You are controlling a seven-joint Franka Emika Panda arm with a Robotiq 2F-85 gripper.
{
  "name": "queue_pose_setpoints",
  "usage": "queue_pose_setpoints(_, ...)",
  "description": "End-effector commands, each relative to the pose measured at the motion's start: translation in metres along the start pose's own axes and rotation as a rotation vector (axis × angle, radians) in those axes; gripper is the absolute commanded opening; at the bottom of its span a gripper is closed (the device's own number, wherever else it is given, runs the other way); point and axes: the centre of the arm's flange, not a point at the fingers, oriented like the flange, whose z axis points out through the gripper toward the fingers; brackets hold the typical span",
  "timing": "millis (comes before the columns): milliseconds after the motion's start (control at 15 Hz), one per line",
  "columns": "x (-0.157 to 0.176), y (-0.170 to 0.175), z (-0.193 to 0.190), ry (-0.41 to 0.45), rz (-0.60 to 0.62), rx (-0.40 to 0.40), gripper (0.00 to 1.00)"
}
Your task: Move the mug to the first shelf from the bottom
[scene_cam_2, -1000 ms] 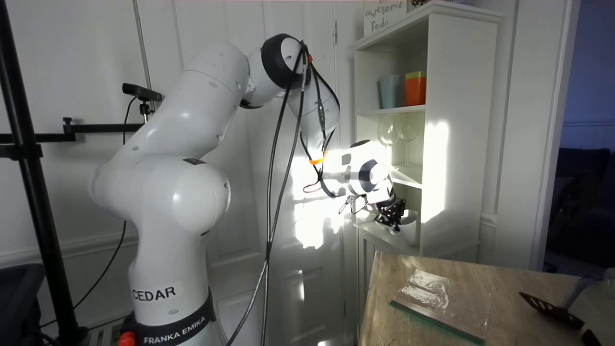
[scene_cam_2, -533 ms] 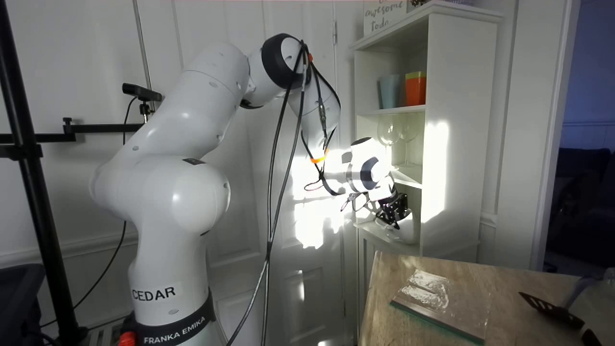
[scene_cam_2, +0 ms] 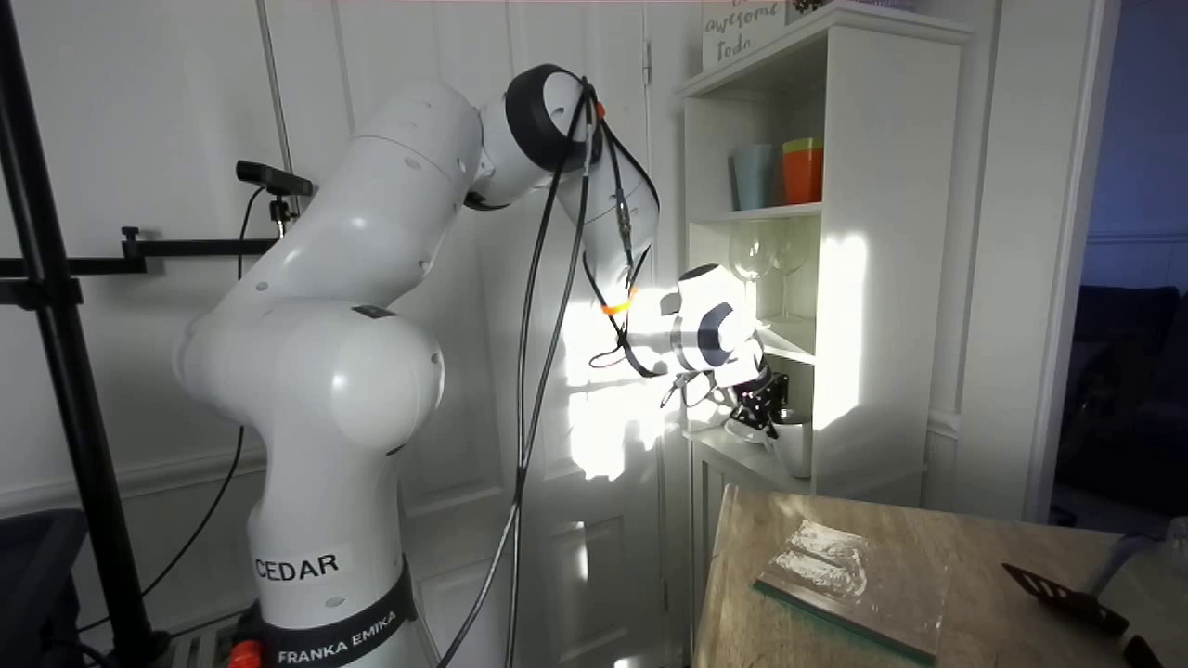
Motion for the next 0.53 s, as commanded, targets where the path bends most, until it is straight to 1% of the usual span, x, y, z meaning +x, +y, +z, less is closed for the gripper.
queue_pose_setpoints(0, 0.0034, -0.0042, 0.0041, -0.012, 0.012, 0.016, 0.16)
queue_pose_setpoints(200, 0.0056, -0.0050, 0.0036, -0.012, 0.016, 0.022, 0.21)
queue_pose_setpoints(267, 0.0062, -0.0052, 0.0033, -0.012, 0.017, 0.026, 0.25)
queue_pose_setpoints(400, 0.0068, -0.0061, 0.0024, -0.014, 0.018, 0.033, 0.25)
queue_pose_setpoints(467, 0.0070, -0.0065, 0.0022, -0.015, 0.018, 0.036, 0.28)
